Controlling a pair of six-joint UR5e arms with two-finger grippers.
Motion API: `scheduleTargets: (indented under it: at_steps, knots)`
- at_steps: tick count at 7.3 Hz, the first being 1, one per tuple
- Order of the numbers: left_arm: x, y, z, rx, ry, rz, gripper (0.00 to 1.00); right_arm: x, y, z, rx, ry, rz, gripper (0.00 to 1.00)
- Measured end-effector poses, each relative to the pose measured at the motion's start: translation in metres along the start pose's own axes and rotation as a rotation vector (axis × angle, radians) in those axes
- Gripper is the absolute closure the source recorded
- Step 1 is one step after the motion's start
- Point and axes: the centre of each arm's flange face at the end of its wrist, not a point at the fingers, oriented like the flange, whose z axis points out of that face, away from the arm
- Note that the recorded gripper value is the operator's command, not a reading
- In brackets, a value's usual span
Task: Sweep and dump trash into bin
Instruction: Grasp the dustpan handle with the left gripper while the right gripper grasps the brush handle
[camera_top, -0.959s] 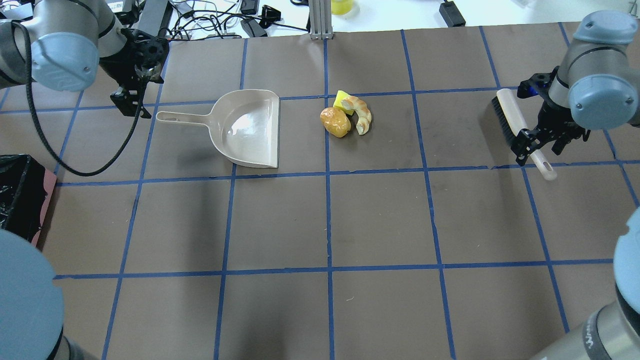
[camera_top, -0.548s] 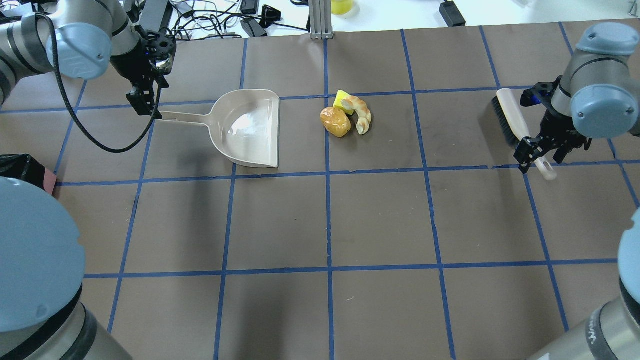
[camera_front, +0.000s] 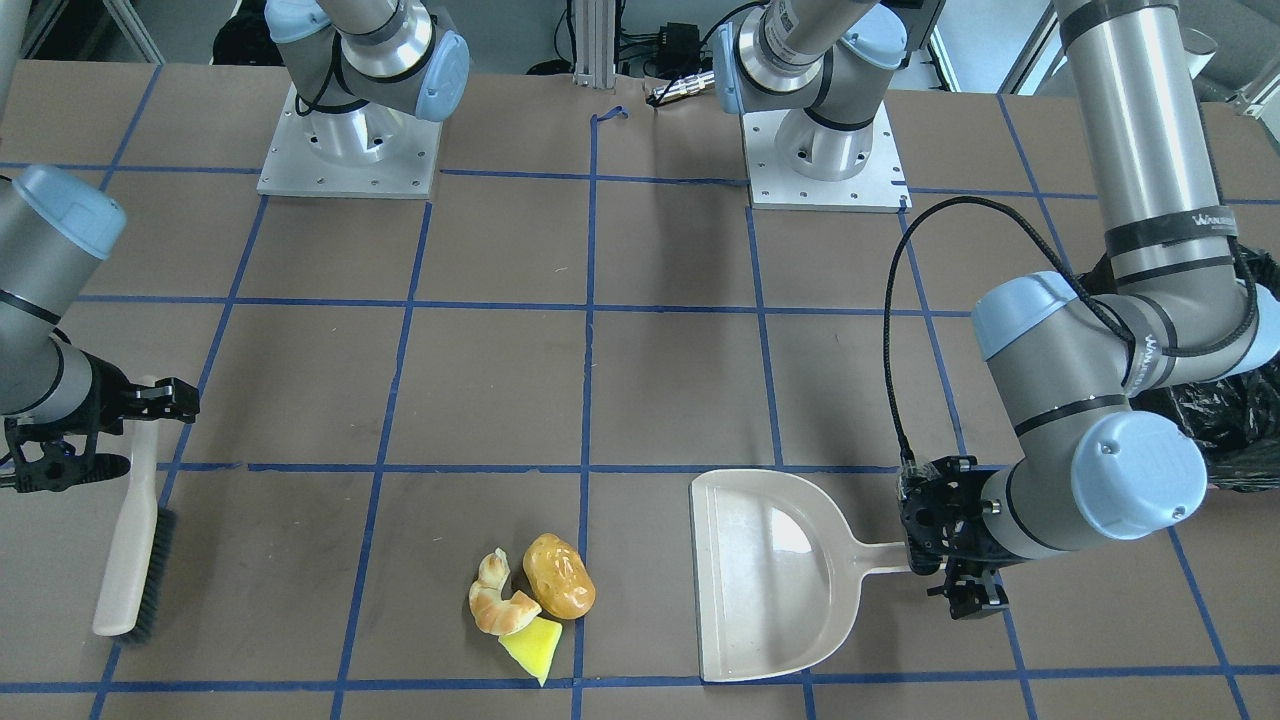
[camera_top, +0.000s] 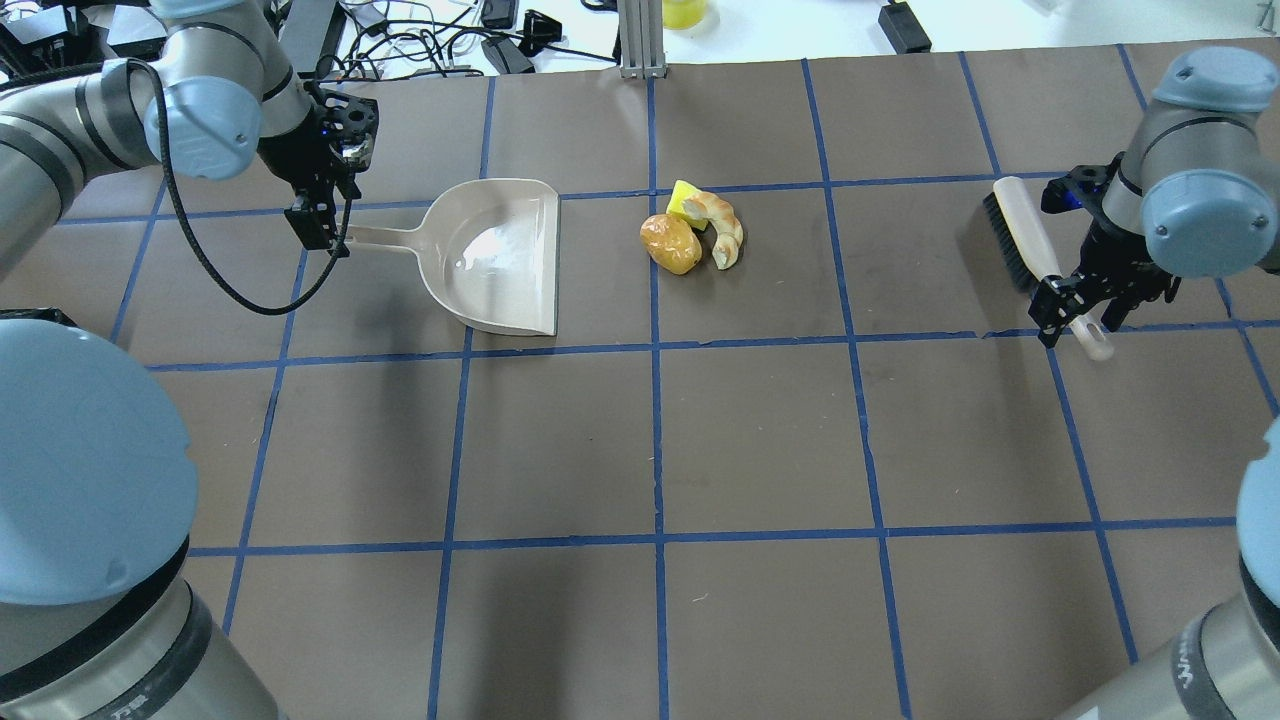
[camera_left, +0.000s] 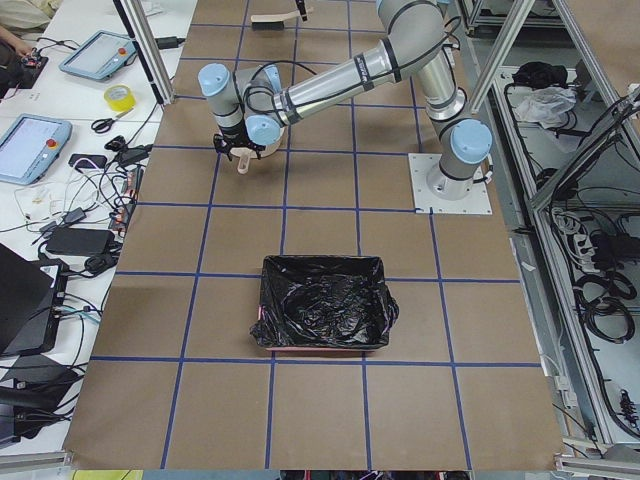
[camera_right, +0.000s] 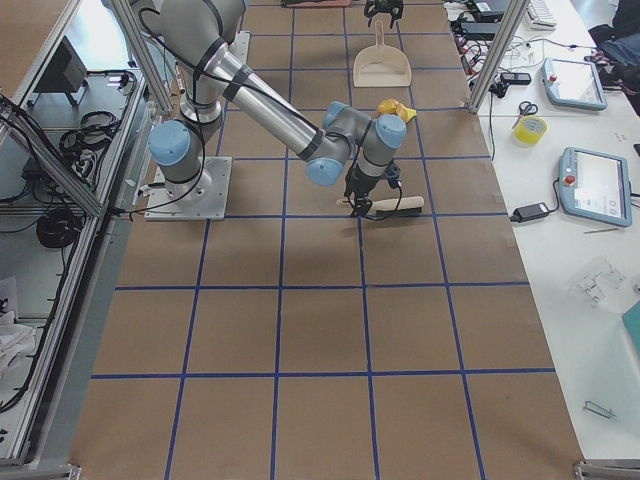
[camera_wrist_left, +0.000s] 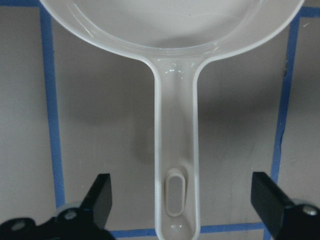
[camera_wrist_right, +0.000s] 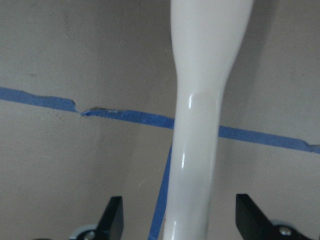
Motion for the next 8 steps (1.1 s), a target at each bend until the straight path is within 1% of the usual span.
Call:
scheduleTargets:
  at_steps: [1,2,3,4,5,7,8]
  knots:
    - [-0.001,0.001,0.006,0.002,0.004,0.004,0.29,0.001,-0.001,-0.002,0.004,0.001,0.011,0.54]
    - [-0.002,0.000,0.007,0.002,0.002,0.012,0.66,0.001,-0.001,-0.003,0.007,0.002,0.018,0.67]
    - [-0.003,-0.002,0.007,0.001,-0.004,0.021,0.82,0.001,-0.001,-0.003,0.008,0.002,0.024,0.74]
    - [-0.003,-0.003,0.006,0.000,-0.011,0.035,0.86,0.001,-0.002,-0.004,0.010,0.001,0.030,0.78]
    - [-0.003,-0.003,0.005,-0.002,-0.015,0.051,0.99,0.001,-0.001,-0.006,0.012,0.001,0.034,0.79]
    - [-0.003,-0.004,0.003,-0.002,-0.020,0.066,1.00,-0.002,-0.001,-0.013,0.028,-0.006,0.055,0.79]
    - [-0.003,-0.004,0.003,-0.003,-0.022,0.069,1.00,-0.010,-0.001,-0.021,0.039,-0.003,0.078,0.81]
